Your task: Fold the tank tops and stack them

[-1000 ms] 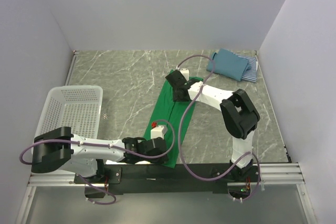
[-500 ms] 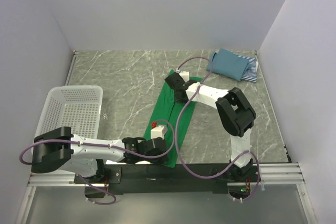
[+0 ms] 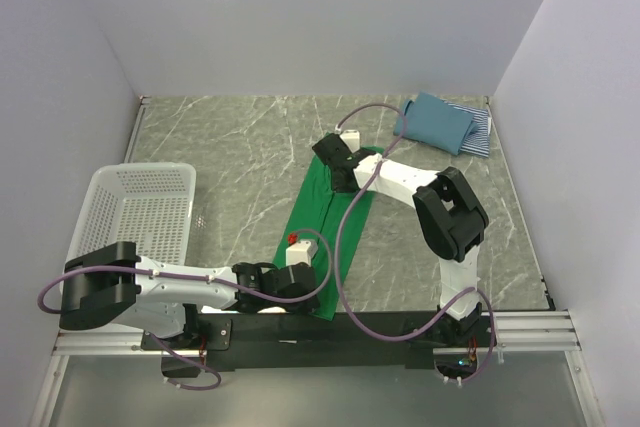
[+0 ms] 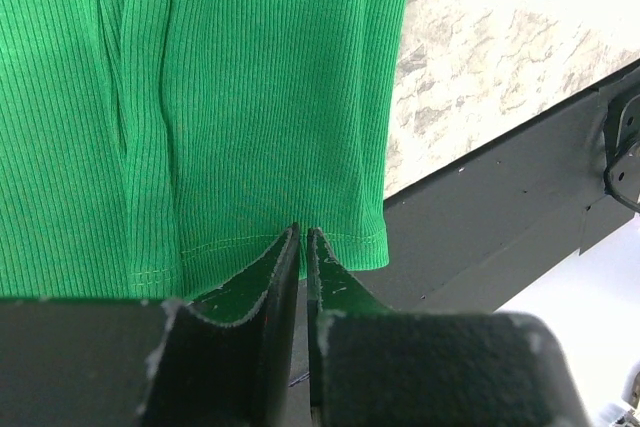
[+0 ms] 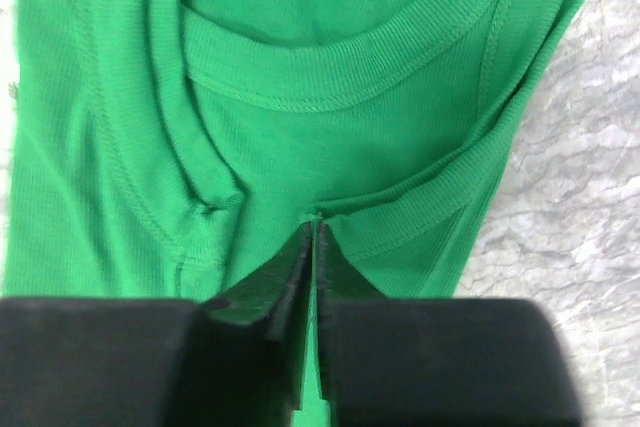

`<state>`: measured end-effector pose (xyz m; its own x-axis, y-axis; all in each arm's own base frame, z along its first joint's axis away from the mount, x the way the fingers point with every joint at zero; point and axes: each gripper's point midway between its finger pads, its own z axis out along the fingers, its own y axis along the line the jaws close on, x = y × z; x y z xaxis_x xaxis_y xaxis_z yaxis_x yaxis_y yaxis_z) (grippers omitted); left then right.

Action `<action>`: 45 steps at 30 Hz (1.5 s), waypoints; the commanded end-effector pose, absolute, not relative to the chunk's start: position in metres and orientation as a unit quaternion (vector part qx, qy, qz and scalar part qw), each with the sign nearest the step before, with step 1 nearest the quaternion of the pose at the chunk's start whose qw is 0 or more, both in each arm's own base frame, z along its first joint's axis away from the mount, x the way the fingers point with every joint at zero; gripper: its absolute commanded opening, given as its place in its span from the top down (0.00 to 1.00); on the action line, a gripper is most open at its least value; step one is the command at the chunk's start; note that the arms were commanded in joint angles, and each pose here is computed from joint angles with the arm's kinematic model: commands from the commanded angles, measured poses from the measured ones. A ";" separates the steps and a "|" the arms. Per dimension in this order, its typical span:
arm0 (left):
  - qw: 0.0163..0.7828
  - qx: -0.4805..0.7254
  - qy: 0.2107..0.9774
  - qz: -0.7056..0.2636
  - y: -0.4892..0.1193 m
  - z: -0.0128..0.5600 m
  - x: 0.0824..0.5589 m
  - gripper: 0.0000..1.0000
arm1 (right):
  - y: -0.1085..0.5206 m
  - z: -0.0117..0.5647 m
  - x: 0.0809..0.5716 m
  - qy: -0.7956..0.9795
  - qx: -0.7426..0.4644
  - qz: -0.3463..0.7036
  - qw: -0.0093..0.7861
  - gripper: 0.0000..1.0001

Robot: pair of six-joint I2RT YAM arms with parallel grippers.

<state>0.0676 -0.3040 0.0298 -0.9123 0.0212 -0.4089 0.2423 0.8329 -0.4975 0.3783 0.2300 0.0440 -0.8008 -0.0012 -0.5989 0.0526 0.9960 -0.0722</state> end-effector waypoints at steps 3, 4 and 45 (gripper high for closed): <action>0.199 0.064 0.933 -0.292 -0.307 0.032 0.067 0.86 | 0.236 0.069 0.388 0.937 0.019 -0.045 0.345 0.75; 0.198 0.064 0.933 -0.293 -0.307 0.031 0.067 0.86 | 0.234 0.064 0.386 0.938 0.019 -0.047 0.342 0.71; 0.192 0.066 0.935 -0.289 -0.310 0.027 0.065 0.87 | 0.233 0.071 0.393 0.930 0.027 -0.066 0.361 1.00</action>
<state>0.0676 -0.3045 0.0251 -0.9131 0.0235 -0.4071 0.2414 0.8358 -0.4931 0.3798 0.2245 0.0440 -0.7869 -0.0240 -0.6167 0.0765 0.9877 -0.1360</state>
